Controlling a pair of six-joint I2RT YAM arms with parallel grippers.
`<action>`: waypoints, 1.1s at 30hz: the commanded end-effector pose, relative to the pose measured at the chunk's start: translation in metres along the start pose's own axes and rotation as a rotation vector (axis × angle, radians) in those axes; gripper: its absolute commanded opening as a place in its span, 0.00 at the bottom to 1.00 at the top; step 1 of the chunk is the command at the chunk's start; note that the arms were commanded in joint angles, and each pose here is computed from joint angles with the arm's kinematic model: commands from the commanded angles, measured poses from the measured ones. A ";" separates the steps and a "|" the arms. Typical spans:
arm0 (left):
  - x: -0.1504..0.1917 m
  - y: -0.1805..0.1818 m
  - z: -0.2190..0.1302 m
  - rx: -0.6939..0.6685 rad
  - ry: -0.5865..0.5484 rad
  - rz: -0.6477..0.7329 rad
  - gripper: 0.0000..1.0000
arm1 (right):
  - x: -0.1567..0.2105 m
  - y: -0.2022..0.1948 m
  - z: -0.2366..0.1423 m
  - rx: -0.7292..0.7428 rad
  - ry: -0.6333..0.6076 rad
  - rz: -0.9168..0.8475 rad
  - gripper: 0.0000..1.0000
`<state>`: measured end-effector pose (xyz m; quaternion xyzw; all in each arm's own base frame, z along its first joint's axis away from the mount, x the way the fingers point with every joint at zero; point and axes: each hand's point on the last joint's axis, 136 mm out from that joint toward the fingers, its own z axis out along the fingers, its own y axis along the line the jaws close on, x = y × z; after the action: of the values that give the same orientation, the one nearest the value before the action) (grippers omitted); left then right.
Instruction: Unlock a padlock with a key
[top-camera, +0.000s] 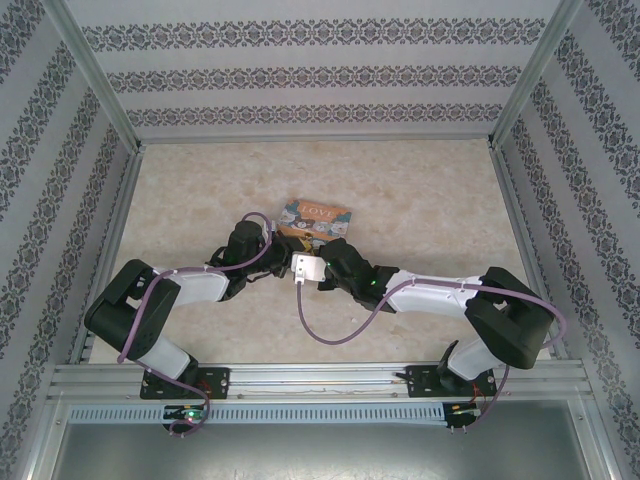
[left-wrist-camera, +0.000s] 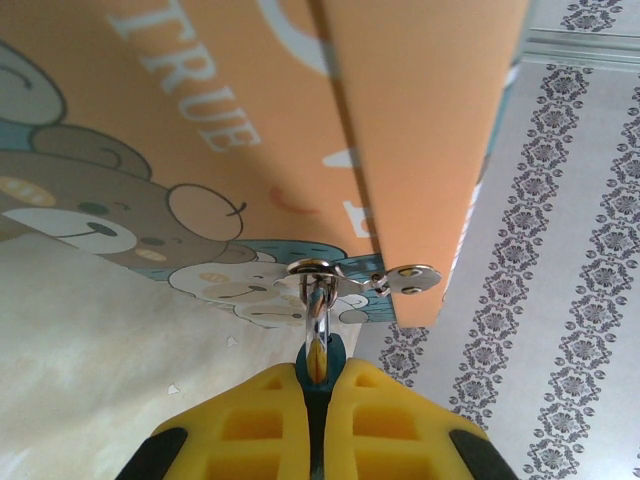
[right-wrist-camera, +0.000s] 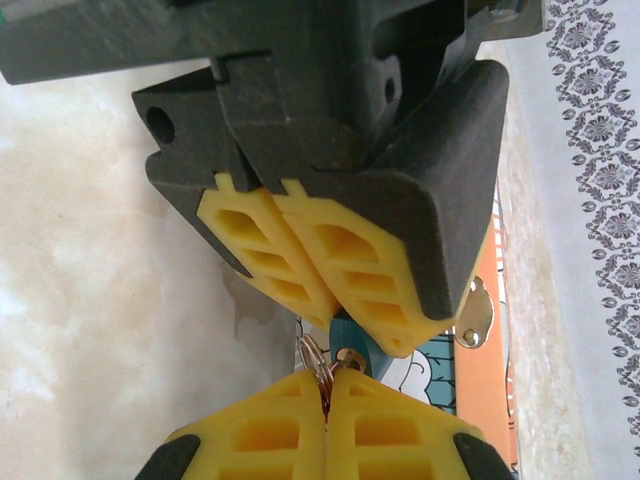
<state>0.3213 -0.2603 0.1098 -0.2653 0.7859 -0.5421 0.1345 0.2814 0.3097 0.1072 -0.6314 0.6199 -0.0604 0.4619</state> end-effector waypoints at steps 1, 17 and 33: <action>0.010 -0.032 0.002 0.094 0.040 0.059 0.06 | -0.007 -0.013 0.002 0.048 -0.024 0.063 0.00; 0.012 -0.026 0.002 0.075 0.035 0.059 0.06 | -0.024 -0.031 -0.009 0.138 -0.184 0.501 0.00; 0.017 -0.014 0.009 0.040 0.040 0.057 0.06 | -0.026 -0.030 -0.008 0.180 -0.378 0.986 0.00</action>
<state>0.3277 -0.2595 0.1138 -0.2702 0.7799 -0.5429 0.1548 0.2871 0.3114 0.1110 -0.3028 0.7639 0.1570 0.5478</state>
